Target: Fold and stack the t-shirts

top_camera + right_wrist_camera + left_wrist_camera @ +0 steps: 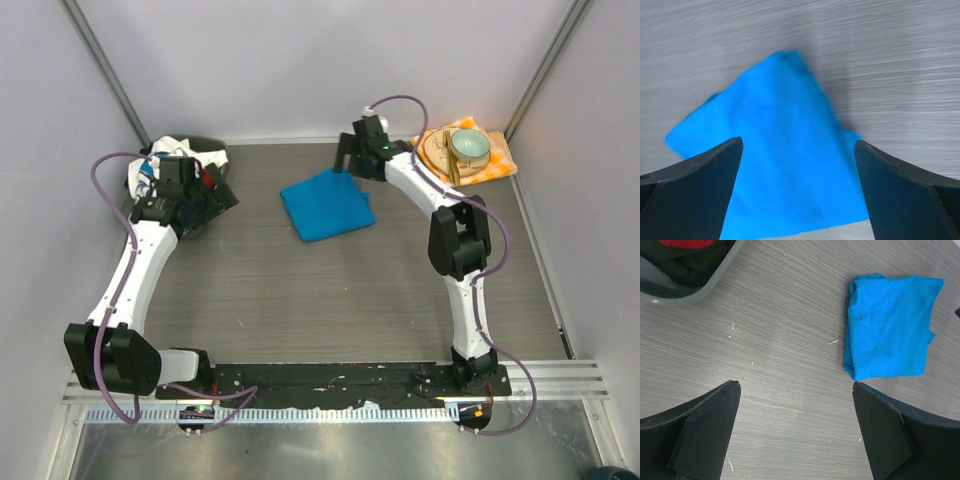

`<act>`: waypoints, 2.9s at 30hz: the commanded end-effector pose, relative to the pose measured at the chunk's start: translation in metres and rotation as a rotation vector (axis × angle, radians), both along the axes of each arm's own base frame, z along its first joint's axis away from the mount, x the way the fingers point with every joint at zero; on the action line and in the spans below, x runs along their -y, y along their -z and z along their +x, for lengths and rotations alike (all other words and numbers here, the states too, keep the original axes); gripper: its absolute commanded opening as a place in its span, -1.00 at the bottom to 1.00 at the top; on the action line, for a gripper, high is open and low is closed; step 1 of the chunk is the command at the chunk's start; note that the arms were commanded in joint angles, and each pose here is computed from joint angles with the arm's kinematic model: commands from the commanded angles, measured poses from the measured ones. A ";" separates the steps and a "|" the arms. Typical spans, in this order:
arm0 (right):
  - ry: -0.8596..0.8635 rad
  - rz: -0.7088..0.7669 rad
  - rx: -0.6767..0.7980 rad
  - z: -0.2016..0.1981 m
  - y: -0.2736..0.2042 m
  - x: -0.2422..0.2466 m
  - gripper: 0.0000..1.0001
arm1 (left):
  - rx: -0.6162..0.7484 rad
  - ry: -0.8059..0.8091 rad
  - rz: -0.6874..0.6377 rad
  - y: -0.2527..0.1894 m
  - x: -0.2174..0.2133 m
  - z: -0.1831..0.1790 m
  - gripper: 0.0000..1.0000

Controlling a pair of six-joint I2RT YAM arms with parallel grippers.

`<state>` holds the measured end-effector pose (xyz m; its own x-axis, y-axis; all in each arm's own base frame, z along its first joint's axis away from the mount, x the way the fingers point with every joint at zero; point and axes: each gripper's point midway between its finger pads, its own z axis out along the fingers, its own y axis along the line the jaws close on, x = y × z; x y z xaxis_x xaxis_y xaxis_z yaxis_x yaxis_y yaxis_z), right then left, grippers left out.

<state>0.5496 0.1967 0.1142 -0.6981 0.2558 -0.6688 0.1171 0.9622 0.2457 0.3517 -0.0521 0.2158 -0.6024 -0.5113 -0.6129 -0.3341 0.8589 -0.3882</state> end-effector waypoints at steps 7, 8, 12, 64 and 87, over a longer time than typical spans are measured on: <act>-0.277 0.043 0.003 -0.043 -0.035 -0.101 0.99 | 0.011 -0.008 0.007 -0.001 -0.003 -0.008 0.99; -0.294 0.043 0.001 -0.046 -0.033 -0.110 0.99 | 0.008 -0.006 0.010 0.000 -0.003 -0.008 0.99; -0.298 0.016 -0.013 -0.043 -0.012 -0.122 0.99 | 0.011 0.002 0.012 -0.001 -0.002 -0.009 1.00; 0.669 -0.401 -0.301 -0.289 0.018 0.235 0.99 | 0.061 0.095 -0.114 0.000 0.022 -0.034 0.99; 0.185 0.122 -0.130 -0.190 0.015 0.095 0.99 | 0.055 0.082 -0.100 0.004 0.019 -0.032 0.99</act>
<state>0.3336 0.0708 0.0965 -0.7166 0.4673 -0.5178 0.4392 0.8790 0.1855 0.3121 -0.0699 0.2056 -0.6329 -0.5234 -0.5706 -0.2644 0.8387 -0.4761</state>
